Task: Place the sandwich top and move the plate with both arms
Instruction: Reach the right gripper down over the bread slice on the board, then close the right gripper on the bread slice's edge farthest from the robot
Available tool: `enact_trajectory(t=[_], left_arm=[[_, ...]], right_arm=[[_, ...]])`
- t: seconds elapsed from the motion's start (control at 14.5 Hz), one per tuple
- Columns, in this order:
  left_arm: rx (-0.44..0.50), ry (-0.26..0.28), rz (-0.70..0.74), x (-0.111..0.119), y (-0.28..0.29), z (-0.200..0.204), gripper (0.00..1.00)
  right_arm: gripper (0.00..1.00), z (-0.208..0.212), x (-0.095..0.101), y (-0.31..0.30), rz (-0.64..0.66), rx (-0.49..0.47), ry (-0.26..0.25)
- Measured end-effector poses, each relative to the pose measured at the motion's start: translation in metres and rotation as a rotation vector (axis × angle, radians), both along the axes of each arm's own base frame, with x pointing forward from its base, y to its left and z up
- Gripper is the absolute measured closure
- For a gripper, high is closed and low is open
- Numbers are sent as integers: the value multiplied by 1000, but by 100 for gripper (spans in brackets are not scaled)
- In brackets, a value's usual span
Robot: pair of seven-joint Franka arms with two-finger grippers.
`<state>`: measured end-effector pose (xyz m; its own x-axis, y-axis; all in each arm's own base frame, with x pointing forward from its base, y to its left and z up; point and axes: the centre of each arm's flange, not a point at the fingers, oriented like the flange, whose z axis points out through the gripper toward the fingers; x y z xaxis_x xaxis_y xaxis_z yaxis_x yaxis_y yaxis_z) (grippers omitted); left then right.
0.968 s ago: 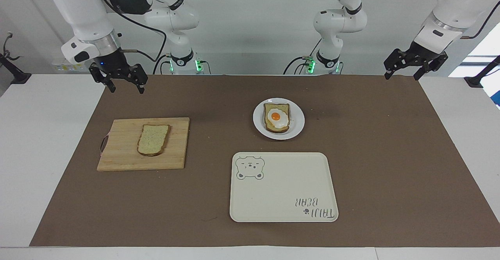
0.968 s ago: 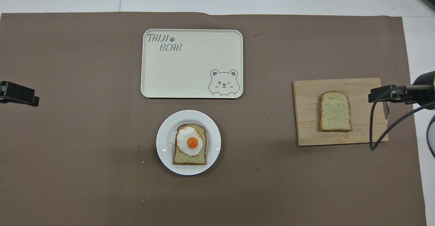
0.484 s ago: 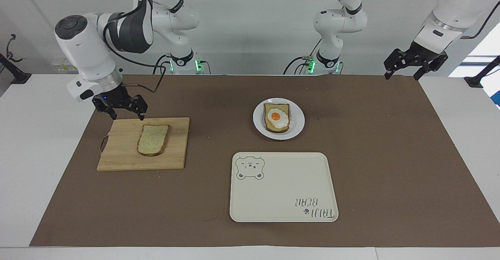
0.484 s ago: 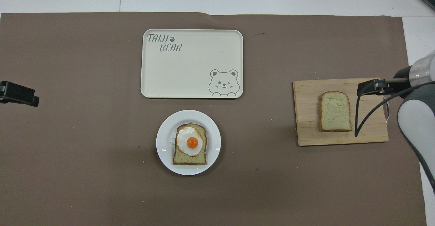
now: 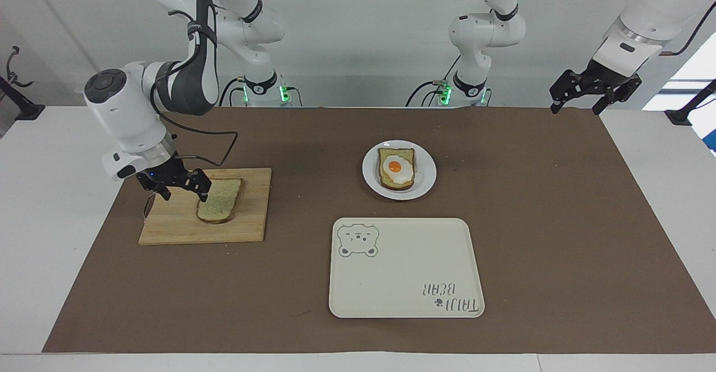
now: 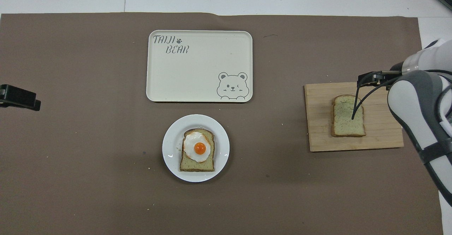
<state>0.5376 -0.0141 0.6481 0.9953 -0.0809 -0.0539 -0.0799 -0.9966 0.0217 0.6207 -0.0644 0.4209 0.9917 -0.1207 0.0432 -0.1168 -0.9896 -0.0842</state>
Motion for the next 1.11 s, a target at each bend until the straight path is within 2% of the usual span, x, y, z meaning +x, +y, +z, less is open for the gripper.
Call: enact_trajectory(t=[0.28, 0.62, 0.76, 1.11], left_arm=[[0, 0, 0, 0, 0, 0, 0], [0, 0, 0, 0, 0, 0, 0], [0, 0, 0, 0, 0, 0, 0], [0, 0, 0, 0, 0, 0, 0]], right_arm=[[0, -37, 1, -9, 50, 13, -23], [0, -69, -14, -15, 110, 13, 4], [0, -81, -20, -20, 112, 31, 1], [0, -101, -33, -25, 109, 41, 33]])
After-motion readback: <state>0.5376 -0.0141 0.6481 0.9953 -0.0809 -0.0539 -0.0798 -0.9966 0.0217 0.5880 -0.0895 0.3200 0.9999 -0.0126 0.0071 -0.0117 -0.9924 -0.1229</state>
